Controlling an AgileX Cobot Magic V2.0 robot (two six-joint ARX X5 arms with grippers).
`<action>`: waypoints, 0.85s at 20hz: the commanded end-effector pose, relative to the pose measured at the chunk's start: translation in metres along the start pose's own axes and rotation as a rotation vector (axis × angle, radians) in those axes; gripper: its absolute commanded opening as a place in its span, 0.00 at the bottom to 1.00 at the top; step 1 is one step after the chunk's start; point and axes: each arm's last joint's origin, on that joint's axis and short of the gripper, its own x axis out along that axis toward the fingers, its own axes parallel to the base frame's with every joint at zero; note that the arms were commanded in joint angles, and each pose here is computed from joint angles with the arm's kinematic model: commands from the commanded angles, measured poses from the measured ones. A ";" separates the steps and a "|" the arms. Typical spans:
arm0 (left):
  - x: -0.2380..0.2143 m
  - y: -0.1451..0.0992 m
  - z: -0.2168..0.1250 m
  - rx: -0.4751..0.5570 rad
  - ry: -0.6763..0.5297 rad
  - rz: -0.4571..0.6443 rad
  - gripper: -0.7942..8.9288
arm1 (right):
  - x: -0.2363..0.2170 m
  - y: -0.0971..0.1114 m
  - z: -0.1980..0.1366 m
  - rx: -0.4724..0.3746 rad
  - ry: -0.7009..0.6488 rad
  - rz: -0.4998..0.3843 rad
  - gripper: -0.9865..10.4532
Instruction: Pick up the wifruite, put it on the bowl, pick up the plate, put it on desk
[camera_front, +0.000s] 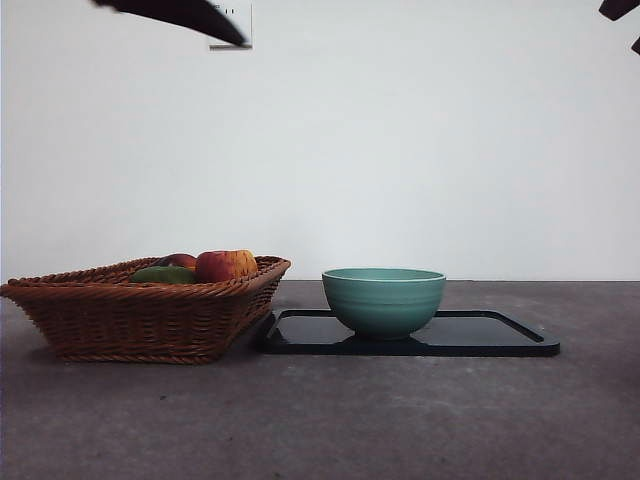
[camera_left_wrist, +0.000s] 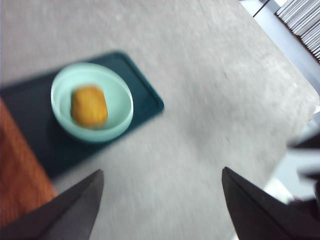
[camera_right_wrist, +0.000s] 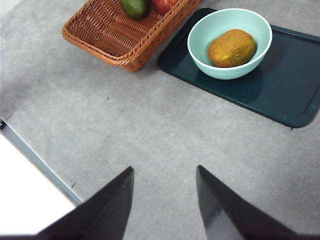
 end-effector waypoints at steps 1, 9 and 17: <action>0.025 0.001 0.024 0.050 0.002 0.023 0.47 | 0.000 0.001 0.002 0.003 -0.008 0.011 0.26; 0.133 0.022 0.056 0.113 0.090 0.116 0.47 | 0.000 0.001 0.002 0.005 -0.002 0.008 0.26; 0.221 0.045 0.019 0.156 0.229 0.191 0.47 | -0.001 0.000 -0.005 0.016 0.062 -0.015 0.26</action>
